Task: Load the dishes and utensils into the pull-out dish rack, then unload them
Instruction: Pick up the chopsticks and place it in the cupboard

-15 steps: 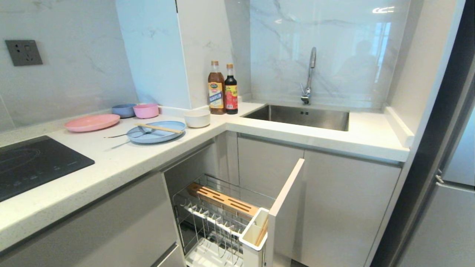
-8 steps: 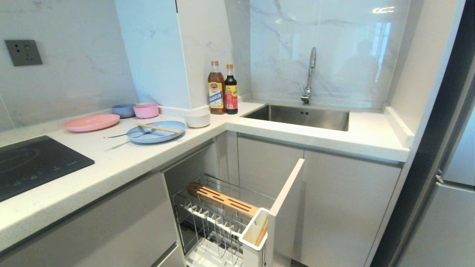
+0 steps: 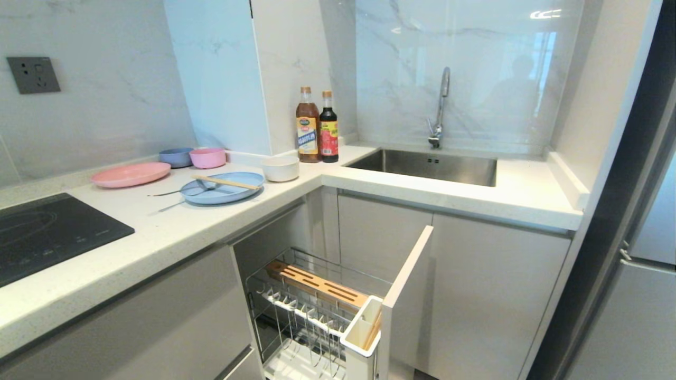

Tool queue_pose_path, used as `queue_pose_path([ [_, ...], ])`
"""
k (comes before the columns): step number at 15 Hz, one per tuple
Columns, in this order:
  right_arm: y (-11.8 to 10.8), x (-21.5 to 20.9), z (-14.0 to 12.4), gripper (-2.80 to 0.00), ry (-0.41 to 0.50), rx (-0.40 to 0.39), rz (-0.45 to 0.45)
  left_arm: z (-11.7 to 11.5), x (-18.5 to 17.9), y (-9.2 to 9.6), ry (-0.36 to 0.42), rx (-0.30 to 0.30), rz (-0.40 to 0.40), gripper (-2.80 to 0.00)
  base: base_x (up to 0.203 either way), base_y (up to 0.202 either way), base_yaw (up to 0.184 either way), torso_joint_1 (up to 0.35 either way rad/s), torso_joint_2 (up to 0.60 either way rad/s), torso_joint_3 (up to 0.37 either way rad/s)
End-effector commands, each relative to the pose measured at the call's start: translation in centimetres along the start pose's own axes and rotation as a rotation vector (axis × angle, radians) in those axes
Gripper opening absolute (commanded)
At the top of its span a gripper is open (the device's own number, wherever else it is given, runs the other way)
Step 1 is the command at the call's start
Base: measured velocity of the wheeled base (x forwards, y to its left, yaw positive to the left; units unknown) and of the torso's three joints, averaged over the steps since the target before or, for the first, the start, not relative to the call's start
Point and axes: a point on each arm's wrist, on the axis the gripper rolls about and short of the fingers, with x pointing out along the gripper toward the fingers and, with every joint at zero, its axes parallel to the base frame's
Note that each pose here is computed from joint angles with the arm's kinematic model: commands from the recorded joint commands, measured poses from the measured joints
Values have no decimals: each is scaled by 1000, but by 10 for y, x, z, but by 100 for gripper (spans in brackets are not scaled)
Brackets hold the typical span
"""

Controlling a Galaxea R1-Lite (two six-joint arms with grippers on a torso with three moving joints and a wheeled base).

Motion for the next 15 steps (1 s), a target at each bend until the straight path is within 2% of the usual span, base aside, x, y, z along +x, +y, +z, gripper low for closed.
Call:
queue_pose_path([
  [1,0,0,0,-280,2,0,0,-4,1,0,14,1,-1,-280,0,0,0,0,0,0],
  [15,0,0,0,-280,2,0,0,-3,1,0,15,1,-2,-280,0,0,0,3,2,-180],
])
